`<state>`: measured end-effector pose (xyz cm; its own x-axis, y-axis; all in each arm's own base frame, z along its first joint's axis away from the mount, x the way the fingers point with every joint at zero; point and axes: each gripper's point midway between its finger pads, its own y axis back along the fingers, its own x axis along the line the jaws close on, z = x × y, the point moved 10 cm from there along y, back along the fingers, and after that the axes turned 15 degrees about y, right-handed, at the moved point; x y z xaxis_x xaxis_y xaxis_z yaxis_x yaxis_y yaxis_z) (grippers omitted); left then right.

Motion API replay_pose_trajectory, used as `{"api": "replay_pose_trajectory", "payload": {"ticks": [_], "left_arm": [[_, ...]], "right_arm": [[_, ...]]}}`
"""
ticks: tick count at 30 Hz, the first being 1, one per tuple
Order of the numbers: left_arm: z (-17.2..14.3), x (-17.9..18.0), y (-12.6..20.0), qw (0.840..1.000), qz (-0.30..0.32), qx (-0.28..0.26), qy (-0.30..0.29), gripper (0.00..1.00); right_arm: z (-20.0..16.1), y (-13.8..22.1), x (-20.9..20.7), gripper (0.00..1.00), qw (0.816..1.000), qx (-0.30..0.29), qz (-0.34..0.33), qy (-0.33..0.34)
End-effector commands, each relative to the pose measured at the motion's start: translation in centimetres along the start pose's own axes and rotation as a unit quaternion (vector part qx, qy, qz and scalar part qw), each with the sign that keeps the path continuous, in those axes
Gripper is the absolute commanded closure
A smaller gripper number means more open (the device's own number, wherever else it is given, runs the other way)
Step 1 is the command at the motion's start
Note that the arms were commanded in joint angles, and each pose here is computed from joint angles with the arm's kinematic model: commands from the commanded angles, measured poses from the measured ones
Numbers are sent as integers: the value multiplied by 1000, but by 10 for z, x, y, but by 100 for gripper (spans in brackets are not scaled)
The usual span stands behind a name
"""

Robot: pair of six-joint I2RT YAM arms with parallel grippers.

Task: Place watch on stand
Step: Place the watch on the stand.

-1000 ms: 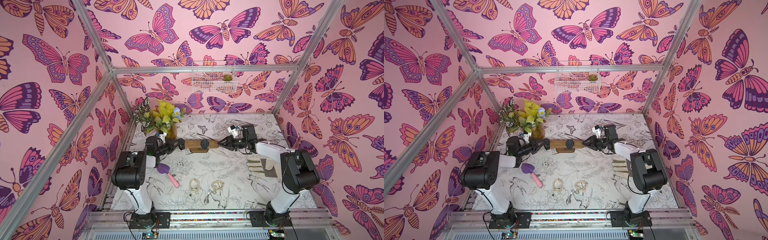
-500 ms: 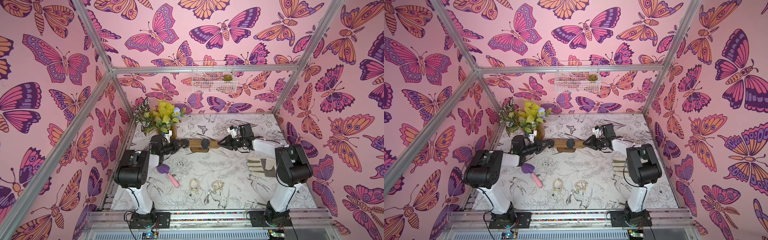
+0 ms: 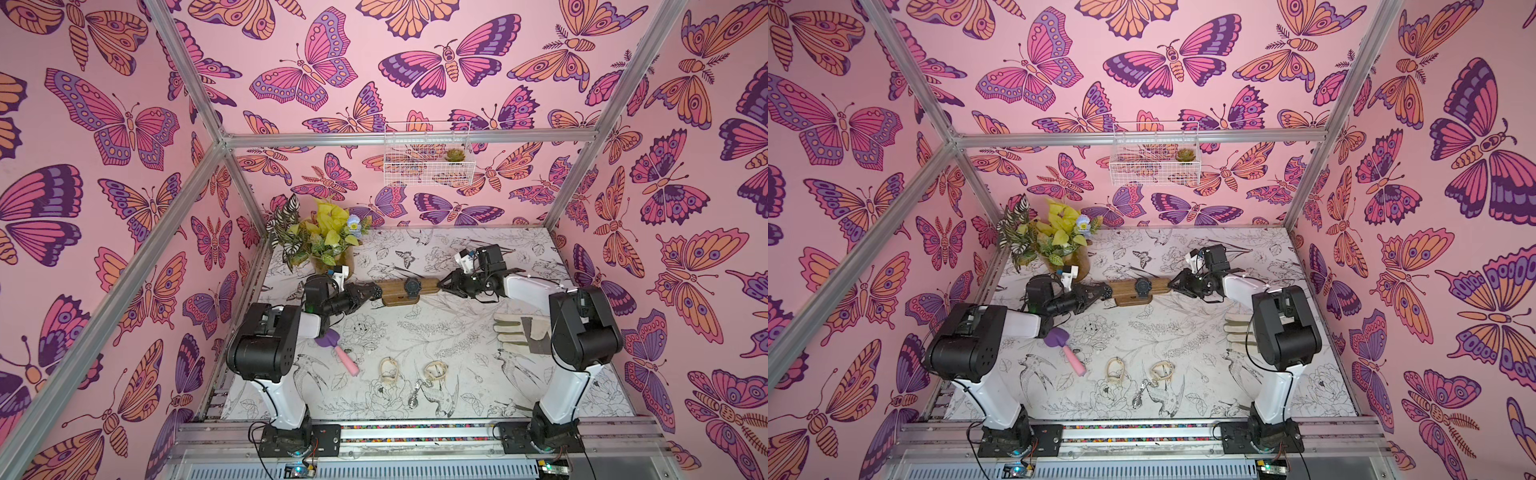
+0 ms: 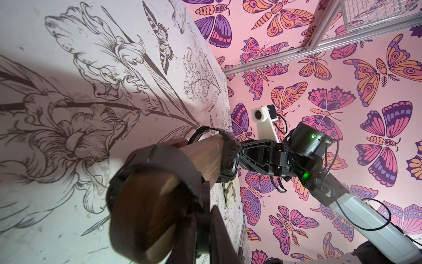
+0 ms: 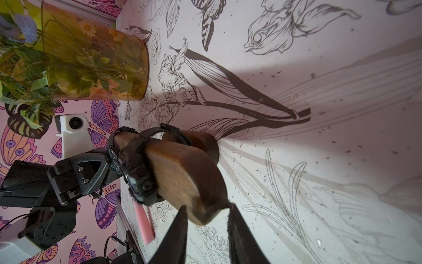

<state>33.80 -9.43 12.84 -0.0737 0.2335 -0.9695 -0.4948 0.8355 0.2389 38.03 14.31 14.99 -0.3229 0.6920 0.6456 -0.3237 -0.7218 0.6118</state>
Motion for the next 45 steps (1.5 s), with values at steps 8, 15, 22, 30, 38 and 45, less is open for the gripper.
{"api": "replay_pose_trajectory", "payload": {"ticks": [8, 15, 22, 30, 38, 45], "left_arm": [[9, -4, -8, 1000, 8, 5, -17, 100], [15, -5, -12, 1000, 8, 7, -20, 100], [15, 1, -15, 1000, 12, 9, -13, 100], [11, -3, -22, 1000, 8, 16, -17, 100], [6, -5, -35, 999, 8, 29, -19, 100], [3, -6, -47, 999, 8, 41, -19, 100]], "right_arm": [[5, -5, -4, 68, 1000, 4, -23, 11], [7, -9, 2, 68, 999, 8, -22, 23], [7, -14, 8, 68, 999, 16, -24, 32], [6, -17, 11, 68, 999, 21, -25, 38], [5, -15, 15, 68, 999, 22, -25, 41], [5, -13, 17, 68, 999, 21, -24, 42]]}}
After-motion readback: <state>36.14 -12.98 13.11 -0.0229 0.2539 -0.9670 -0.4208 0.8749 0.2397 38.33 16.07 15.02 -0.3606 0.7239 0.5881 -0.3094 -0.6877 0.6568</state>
